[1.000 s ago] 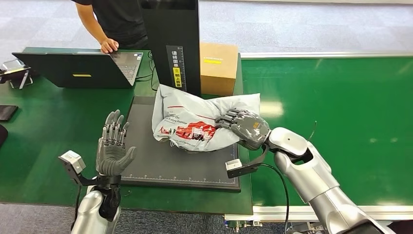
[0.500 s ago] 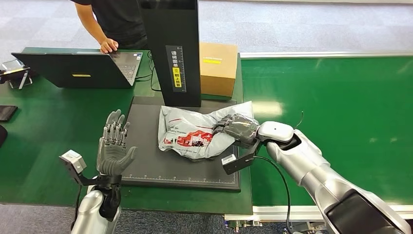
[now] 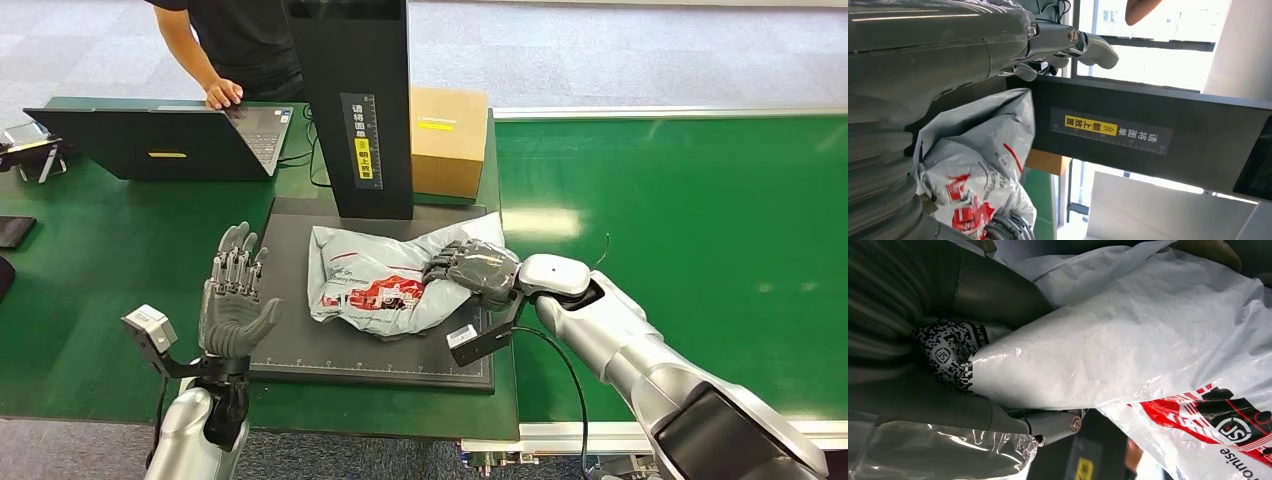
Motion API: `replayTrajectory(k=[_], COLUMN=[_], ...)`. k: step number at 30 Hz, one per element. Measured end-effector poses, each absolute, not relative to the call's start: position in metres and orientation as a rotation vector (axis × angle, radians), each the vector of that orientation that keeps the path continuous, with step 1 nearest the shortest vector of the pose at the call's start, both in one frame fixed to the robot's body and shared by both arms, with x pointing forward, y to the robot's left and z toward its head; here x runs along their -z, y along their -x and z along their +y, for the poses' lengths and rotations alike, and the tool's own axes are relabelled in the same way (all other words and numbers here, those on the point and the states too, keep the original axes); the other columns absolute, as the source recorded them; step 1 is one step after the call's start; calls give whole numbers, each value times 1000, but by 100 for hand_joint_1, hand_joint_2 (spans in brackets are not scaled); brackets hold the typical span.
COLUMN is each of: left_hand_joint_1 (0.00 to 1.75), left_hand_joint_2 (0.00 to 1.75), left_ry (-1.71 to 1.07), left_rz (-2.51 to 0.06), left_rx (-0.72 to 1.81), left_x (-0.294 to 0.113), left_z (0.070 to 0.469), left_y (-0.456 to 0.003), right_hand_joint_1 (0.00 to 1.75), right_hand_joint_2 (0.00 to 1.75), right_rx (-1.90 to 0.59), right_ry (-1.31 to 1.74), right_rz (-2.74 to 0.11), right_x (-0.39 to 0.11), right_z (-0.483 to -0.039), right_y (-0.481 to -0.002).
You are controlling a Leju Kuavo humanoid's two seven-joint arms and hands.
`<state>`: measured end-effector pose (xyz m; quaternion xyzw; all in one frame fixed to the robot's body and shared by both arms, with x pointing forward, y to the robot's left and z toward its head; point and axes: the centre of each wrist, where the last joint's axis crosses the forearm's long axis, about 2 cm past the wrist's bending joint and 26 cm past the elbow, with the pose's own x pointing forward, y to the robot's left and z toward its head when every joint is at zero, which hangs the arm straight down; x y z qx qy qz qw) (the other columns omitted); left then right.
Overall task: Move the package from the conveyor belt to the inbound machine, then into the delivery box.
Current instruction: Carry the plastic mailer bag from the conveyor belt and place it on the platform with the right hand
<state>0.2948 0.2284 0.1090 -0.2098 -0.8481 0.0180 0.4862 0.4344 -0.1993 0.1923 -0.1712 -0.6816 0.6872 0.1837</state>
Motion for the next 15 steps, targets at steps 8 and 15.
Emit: replayTrajectory(k=[8,15], left_hand_joint_1=[0,0], left_hand_joint_2=[175,175], left_ry=[533,540], left_rz=[-2066,-2047], left_rx=[-35,-77], left_x=[-111,-110], left_z=[224,226], left_y=[-296,-296], right_hand_joint_1=[0,0], right_hand_joint_2=[175,175], right_rx=[-1852,-1474], right_ry=[503,425], right_rz=[-2039,-2197], right_x=[-176,-162], right_z=[-188,-194], right_y=[-421,-410])
